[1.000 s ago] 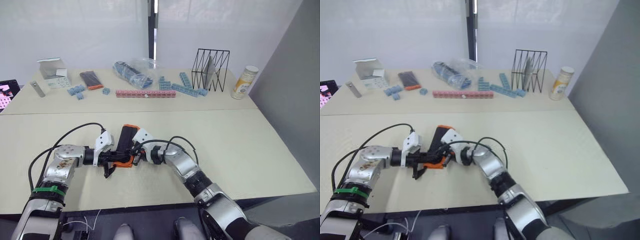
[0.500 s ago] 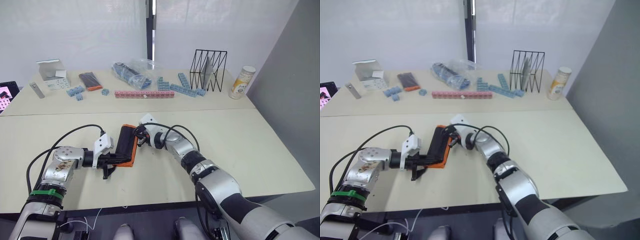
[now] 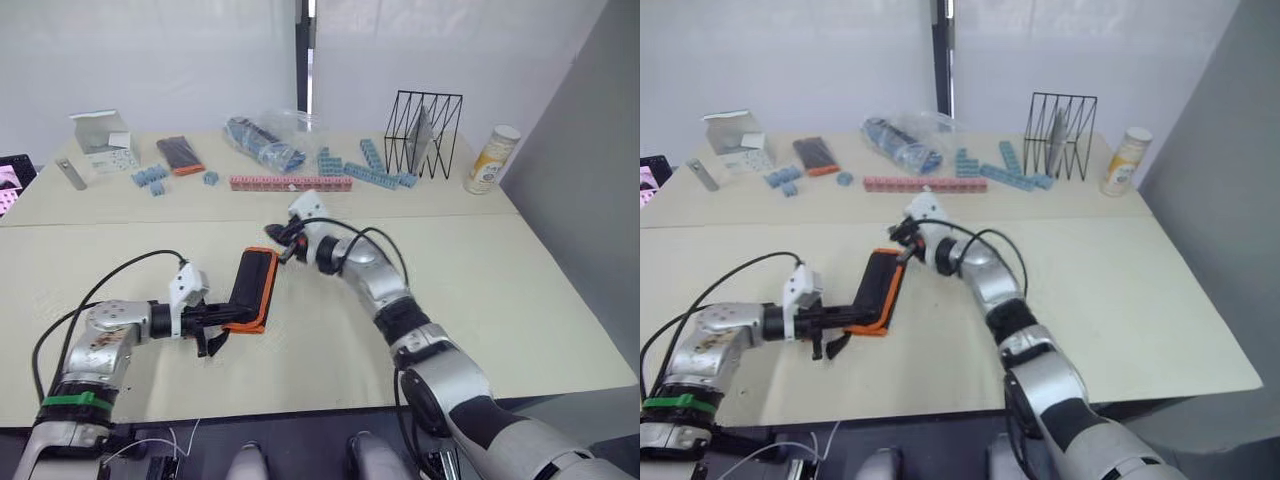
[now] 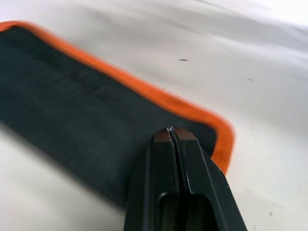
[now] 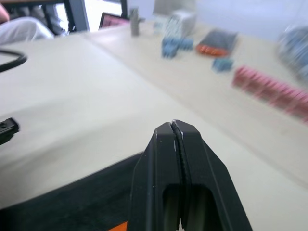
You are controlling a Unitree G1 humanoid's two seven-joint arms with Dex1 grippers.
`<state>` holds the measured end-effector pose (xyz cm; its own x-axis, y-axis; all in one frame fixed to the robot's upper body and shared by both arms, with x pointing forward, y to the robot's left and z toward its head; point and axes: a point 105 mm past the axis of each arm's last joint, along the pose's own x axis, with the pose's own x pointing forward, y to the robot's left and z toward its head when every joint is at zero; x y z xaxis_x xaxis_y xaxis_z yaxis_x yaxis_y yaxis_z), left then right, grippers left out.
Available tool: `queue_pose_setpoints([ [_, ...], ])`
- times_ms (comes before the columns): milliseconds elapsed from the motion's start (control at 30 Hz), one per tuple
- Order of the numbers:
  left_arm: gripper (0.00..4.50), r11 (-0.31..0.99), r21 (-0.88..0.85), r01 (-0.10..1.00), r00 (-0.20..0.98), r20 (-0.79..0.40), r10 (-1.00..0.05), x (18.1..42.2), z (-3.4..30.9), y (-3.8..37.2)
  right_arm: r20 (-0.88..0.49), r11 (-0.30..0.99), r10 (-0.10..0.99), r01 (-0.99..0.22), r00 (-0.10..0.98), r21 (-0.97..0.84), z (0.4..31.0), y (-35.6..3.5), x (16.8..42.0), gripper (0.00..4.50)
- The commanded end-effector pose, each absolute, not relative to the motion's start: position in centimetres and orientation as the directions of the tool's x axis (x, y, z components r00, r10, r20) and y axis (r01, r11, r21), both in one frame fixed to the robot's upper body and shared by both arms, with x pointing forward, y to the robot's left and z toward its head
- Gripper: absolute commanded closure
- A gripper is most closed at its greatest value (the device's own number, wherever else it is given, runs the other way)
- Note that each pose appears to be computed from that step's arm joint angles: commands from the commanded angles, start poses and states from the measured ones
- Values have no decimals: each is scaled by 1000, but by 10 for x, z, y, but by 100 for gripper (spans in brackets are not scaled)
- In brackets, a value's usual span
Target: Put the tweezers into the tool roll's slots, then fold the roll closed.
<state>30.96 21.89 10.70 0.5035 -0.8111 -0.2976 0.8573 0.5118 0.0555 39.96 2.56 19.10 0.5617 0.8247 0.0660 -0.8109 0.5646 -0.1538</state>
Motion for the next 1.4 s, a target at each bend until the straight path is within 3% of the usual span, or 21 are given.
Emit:
queue_pose_setpoints([
  [33,445,594,135,793,609,-199,-768,308,139,240,142,588,809,-791,571,-169,219,-6,378,450],
  [133,445,648,199,735,677,-172,-715,304,155,259,79,626,777,-753,624,-201,208,-42,364,450],
  [167,421,668,214,713,700,-160,-696,303,161,264,54,643,760,-737,648,-211,203,-54,361,450],
  [400,204,772,235,590,807,-157,-569,283,170,307,-125,737,628,-639,768,-222,156,-136,335,226],
  [600,8,832,247,496,867,-180,-464,262,166,341,-173,841,491,-516,854,-162,130,-191,317,25],
  [633,0,837,251,487,873,-184,-453,260,166,343,-175,852,474,-500,863,-157,128,-197,314,2],
  [800,0,854,226,469,880,-201,-430,253,159,347,-175,886,417,-441,892,-140,125,-218,304,2],
  [1067,0,889,185,419,904,-177,-389,248,157,350,-188,894,403,-429,896,-131,122,-240,285,2],
  [1400,0,893,189,407,907,-194,-373,250,156,351,-207,887,410,-441,888,-137,118,-243,279,2],
])
